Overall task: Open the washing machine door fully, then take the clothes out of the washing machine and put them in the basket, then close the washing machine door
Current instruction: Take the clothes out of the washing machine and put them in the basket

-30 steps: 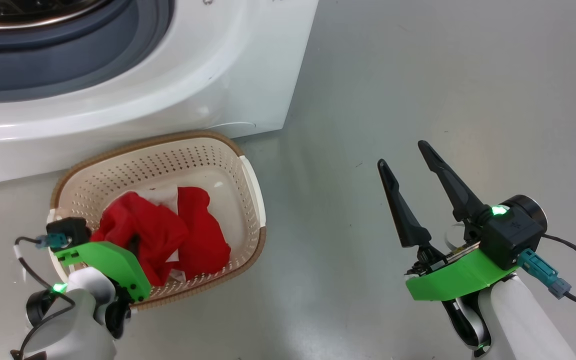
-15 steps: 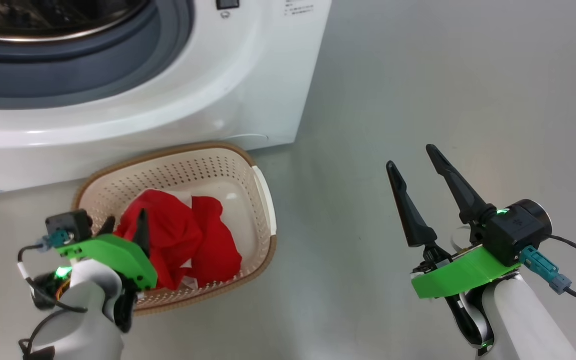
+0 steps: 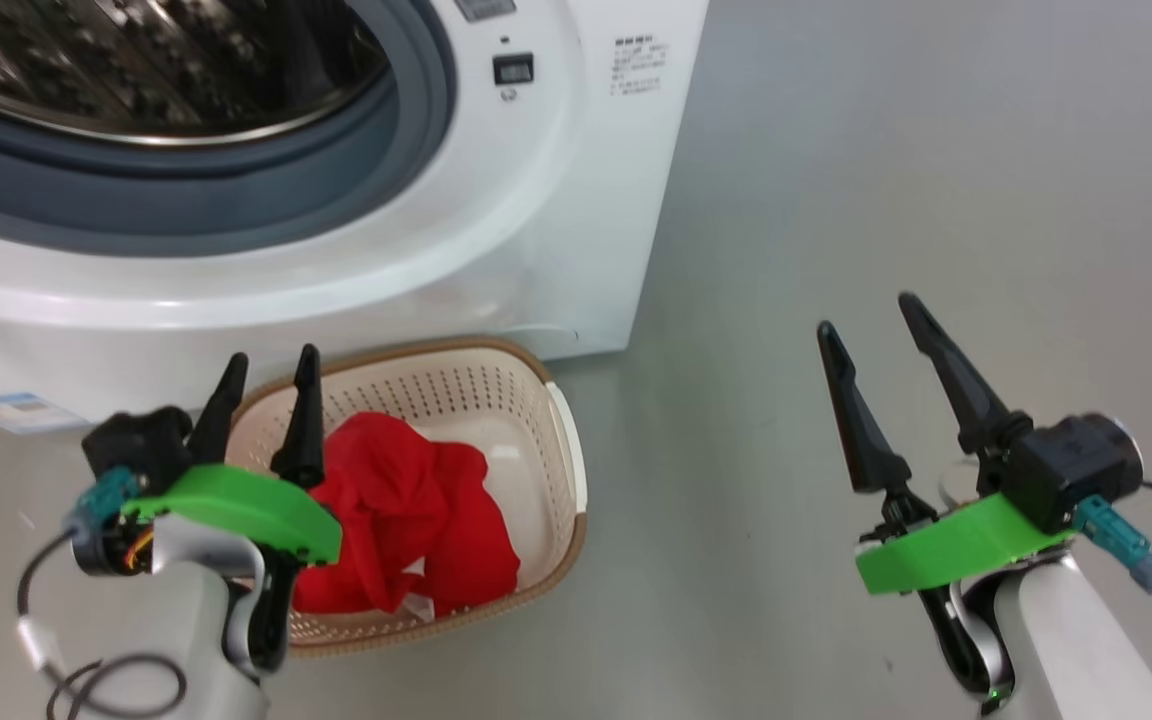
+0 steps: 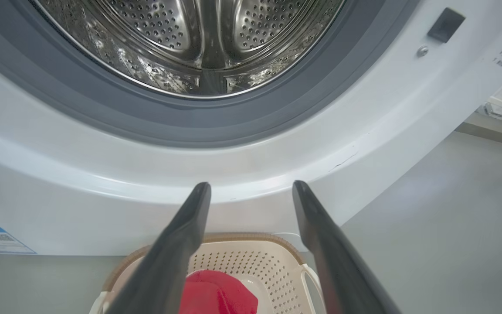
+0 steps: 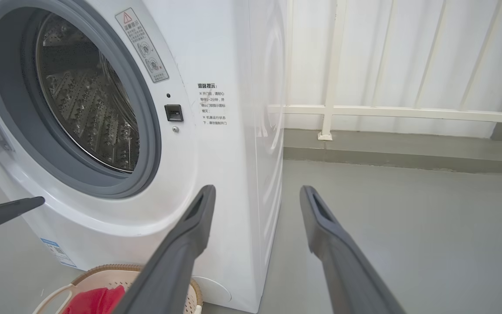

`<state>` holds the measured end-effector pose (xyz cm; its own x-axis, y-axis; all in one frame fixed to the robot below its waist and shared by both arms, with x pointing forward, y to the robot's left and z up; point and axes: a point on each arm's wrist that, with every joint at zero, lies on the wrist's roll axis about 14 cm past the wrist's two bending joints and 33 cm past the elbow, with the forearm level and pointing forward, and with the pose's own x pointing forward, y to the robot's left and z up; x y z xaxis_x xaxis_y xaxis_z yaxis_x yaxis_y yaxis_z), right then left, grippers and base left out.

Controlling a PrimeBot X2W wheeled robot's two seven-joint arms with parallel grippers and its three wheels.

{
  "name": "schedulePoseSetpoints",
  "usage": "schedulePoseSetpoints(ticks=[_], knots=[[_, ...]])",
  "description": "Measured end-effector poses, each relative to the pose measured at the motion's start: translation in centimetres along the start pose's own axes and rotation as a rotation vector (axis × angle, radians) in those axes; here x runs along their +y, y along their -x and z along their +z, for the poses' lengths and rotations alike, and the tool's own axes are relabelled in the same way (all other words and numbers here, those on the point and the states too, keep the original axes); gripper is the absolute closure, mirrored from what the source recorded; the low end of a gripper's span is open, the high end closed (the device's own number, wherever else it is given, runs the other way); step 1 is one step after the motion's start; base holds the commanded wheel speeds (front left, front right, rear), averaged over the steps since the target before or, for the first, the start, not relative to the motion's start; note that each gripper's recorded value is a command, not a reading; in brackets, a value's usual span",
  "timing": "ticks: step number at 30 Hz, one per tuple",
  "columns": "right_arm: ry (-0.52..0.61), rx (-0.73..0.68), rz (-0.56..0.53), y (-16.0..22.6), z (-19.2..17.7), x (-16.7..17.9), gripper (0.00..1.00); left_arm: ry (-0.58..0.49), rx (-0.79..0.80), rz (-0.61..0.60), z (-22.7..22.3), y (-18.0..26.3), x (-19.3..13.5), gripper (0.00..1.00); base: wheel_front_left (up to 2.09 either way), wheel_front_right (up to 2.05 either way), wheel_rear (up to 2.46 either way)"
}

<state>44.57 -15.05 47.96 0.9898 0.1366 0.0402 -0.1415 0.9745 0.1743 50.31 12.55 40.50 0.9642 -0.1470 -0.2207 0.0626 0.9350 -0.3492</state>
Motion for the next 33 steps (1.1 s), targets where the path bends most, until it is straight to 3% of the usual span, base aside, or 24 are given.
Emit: schedulePoseSetpoints(ticks=[9,17,33], knots=[[0.009,-0.046,-0.002,1.3,2.1,0.3,0.00,-0.070,-0.245,-0.010,6.7,4.6,-1.1,0.00,0.00,0.00,0.00],[0.010,-0.065,-0.011,2.9,3.1,0.3,0.00,-0.094,-0.314,-0.002,8.2,8.1,-1.5,0.00,0.00,0.00,0.00],[0.012,-0.109,-0.054,7.7,4.8,-0.2,0.00,-0.112,-0.363,0.101,8.6,15.0,1.0,0.00,0.00,0.00,0.00]])
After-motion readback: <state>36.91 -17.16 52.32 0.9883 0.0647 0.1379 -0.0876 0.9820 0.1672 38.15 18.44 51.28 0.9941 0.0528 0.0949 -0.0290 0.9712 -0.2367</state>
